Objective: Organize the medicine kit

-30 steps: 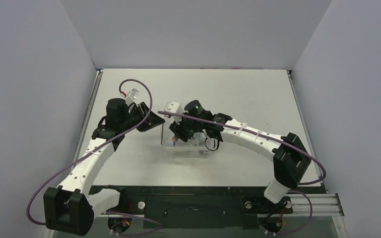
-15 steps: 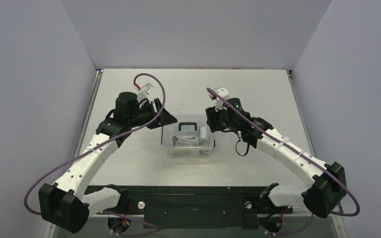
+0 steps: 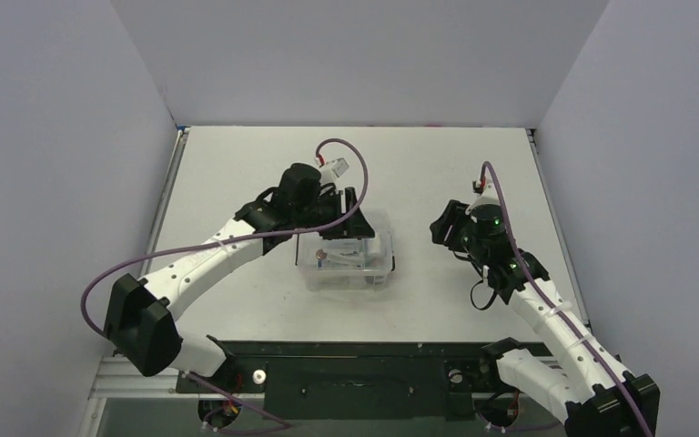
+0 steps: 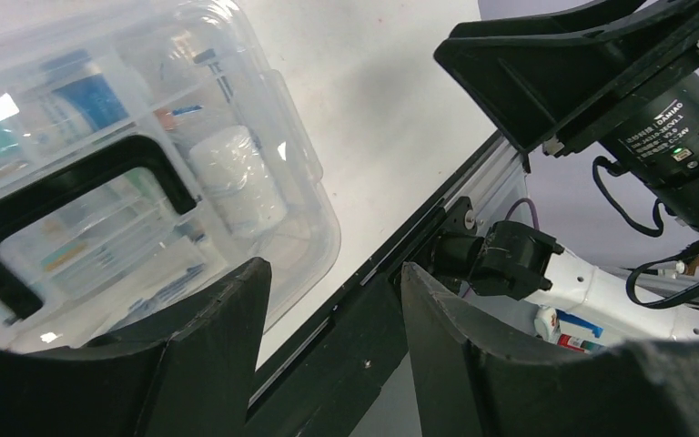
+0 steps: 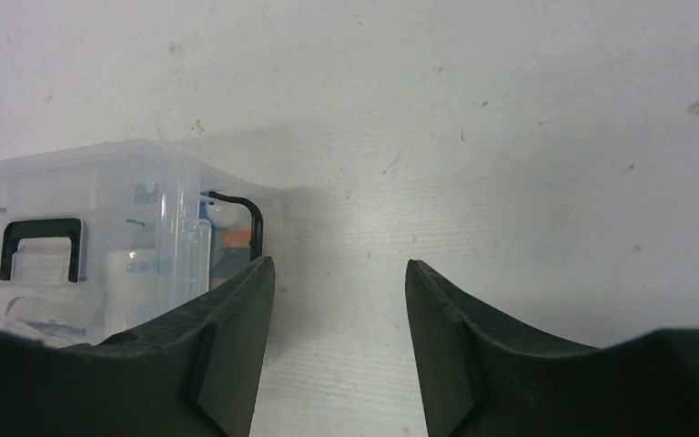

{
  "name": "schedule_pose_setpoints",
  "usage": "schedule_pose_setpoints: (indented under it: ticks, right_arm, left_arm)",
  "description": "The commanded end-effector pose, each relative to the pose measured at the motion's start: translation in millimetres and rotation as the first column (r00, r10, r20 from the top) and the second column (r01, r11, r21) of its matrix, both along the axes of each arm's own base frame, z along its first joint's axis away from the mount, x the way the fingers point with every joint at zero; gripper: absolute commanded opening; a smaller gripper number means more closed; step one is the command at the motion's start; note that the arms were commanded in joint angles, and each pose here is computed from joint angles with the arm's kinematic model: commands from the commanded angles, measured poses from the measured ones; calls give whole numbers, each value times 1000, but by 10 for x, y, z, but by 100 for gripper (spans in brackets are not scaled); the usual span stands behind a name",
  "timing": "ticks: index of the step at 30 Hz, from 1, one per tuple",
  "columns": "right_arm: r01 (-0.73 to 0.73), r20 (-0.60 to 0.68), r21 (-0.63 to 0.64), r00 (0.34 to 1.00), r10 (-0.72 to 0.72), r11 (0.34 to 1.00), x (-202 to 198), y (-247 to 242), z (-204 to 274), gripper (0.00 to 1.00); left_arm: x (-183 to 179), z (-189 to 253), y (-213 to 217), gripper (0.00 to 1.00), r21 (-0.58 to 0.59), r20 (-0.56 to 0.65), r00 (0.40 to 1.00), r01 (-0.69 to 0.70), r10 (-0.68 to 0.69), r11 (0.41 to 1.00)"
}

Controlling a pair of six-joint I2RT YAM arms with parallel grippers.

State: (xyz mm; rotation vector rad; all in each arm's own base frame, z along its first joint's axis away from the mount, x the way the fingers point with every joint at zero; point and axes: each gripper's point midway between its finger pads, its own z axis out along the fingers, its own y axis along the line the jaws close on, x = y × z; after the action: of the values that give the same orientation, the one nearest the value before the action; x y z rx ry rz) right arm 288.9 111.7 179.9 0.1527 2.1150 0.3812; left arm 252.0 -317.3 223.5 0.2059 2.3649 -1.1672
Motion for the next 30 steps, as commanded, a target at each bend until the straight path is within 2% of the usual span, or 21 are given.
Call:
schedule_pose_setpoints:
  ticks: [1,8,15,21,30]
  right_arm:
    - [31,-33,172,999,-26,985,6,101,-117,50]
    - [78,-49,250,996,-68,965,28,76,-347,47]
    - [40,-34,395,999,-29,918,131,299,-454,41]
    - [-3,-33,486,999,22,874,203,485,-545,38]
    - [-35,-49,582,996,78,813,236,698,-711,35]
  left_arm:
    - [96,93,-317,52,-30,41,999,34,-33,999]
    - [156,-217,-590,52,-5,-16,999,43,-43,999]
    - [269,-566,-503,51,58,-27,999,-36,38,998]
    - [254,-861,-445,40,89,-67,996,-46,52,995]
    - [137,-1105,-274,28,101,-106,992,-63,74,993]
